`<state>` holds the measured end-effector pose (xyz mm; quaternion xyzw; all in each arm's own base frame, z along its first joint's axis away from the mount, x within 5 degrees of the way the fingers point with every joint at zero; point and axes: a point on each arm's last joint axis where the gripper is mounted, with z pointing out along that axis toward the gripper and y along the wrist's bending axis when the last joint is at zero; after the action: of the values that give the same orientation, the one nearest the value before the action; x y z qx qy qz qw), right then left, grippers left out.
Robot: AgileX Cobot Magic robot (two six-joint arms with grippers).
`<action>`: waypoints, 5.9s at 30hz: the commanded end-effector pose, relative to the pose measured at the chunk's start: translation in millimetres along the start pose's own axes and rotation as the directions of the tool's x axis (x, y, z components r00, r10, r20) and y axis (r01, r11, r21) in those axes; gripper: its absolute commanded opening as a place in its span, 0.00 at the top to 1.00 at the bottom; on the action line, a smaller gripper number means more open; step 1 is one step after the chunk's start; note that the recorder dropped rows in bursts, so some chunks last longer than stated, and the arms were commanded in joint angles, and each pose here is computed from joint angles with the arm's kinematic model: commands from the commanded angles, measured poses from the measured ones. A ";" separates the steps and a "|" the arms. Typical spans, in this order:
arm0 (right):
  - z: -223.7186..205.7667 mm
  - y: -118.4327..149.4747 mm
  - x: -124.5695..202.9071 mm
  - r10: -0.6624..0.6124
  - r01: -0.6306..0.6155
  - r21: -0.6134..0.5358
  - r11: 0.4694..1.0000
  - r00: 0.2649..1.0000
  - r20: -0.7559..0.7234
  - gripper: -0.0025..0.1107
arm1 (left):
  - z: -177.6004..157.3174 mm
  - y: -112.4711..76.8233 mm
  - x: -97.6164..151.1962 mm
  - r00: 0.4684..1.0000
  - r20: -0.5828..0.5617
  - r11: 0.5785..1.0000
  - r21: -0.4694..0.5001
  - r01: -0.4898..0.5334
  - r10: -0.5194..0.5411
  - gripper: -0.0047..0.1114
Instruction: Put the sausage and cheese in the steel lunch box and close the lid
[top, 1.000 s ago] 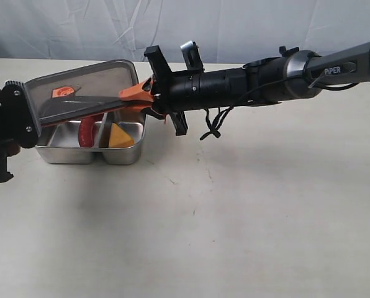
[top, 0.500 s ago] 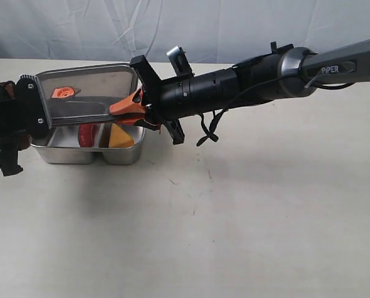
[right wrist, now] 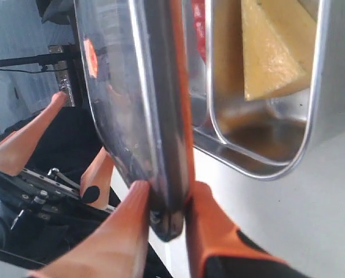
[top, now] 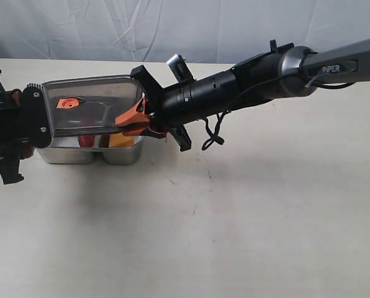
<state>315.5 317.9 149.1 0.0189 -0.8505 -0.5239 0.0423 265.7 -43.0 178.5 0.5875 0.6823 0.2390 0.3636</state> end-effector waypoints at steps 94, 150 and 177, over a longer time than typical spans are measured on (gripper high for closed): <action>1.3 -9.6 -4.2 0.074 -0.083 0.106 0.991 0.994 0.083 0.99 | -36.9 -6.2 30.0 -0.043 -0.374 0.003 -0.123 0.992 -0.926 0.96; 1.5 -10.1 4.5 0.143 -0.141 0.119 0.983 0.990 -0.004 0.98 | 12.5 44.4 22.4 0.201 -0.401 0.230 -0.025 0.973 -0.894 0.96; -45.3 -17.0 -15.2 0.128 -0.126 0.153 0.980 0.992 0.002 0.80 | -7.2 68.0 18.5 0.241 -0.386 0.272 -0.028 0.962 -0.891 0.96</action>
<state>326.0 285.7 141.8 -0.0276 -0.8847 -0.4547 0.0984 305.7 -13.1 215.9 0.0550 0.9723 -0.0086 0.2271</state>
